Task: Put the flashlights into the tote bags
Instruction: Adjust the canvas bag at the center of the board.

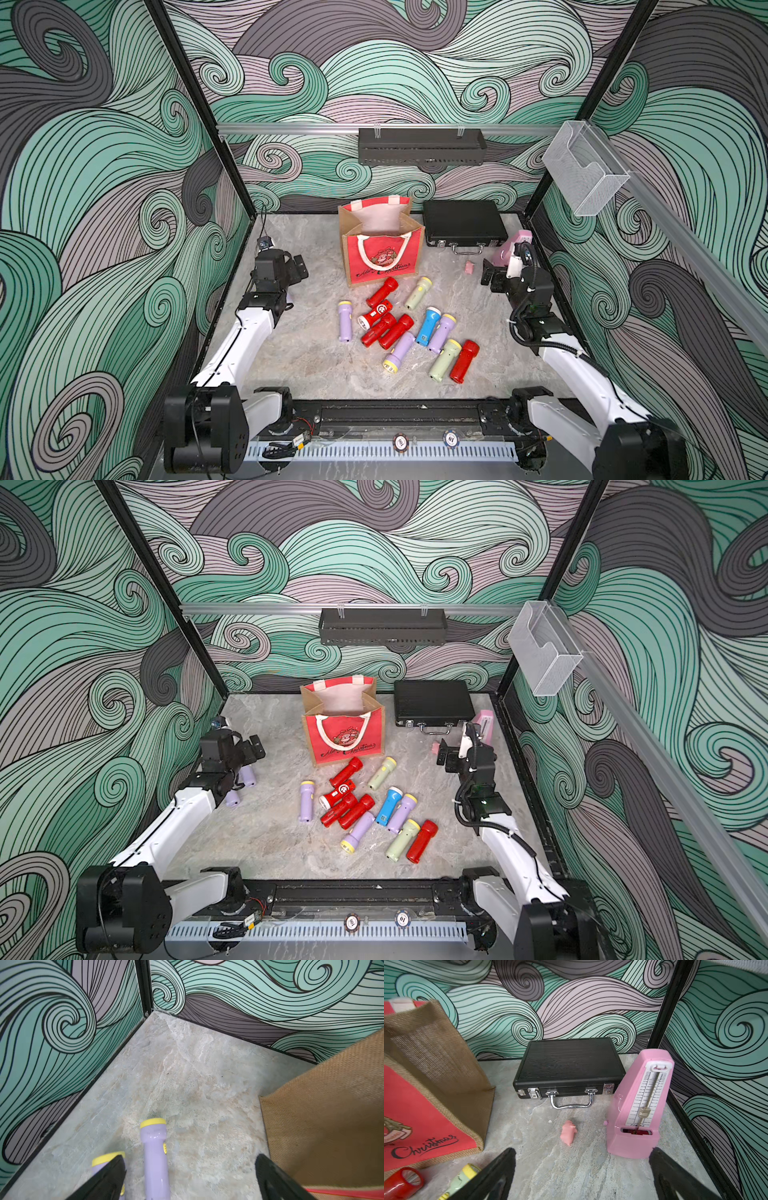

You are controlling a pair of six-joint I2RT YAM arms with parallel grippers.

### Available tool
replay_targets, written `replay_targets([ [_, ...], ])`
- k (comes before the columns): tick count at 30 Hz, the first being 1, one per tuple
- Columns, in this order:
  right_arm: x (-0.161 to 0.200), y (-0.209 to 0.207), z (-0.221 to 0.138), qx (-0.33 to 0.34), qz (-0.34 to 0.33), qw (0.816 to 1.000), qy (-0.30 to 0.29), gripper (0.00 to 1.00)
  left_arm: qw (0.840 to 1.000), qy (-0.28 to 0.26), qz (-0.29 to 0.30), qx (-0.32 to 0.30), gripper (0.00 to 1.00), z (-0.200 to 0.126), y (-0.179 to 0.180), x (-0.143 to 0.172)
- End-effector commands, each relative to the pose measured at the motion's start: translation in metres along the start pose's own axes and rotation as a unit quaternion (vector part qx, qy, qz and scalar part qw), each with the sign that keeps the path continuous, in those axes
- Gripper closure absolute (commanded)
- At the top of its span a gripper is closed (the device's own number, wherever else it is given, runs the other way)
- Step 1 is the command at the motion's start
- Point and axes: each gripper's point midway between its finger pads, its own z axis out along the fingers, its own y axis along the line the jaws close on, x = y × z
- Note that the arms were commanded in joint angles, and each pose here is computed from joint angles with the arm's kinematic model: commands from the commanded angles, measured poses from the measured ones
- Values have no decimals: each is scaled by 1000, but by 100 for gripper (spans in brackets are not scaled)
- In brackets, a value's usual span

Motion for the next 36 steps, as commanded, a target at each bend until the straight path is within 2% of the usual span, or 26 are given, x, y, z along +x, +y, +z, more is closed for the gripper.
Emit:
replay_targets([
  [1, 6, -9, -22, 32, 30, 998, 44, 0, 993, 105, -52, -14, 1, -21, 7, 33],
  [5, -4, -11, -45, 47, 71, 994, 67, 0, 986, 140, -86, -15, 1, -42, 6, 39],
  [9, -9, -9, -63, 50, 88, 988, 116, 0, 977, 186, -102, -26, 2, -65, 8, 48],
  [16, -19, 7, -72, 31, 74, 977, 197, 1, 964, 243, -108, -4, 1, -103, -1, 55],
  [20, -33, 24, -74, -9, 72, 975, 208, 0, 955, 278, -104, 8, 1, -127, -12, 56],
  [23, -38, 34, -77, -34, 70, 972, 220, 0, 954, 284, -98, 12, 1, -145, -21, 49],
  [28, -33, 50, -89, -74, 62, 956, 276, 0, 949, 302, -89, 22, 2, -171, -45, 40],
  [31, -30, 59, -99, -102, 60, 950, 290, 0, 944, 315, -91, 33, 1, -181, -63, 38],
  [36, -27, 78, -109, -133, 59, 938, 314, 0, 946, 306, -99, 50, 1, -191, -85, 29],
])
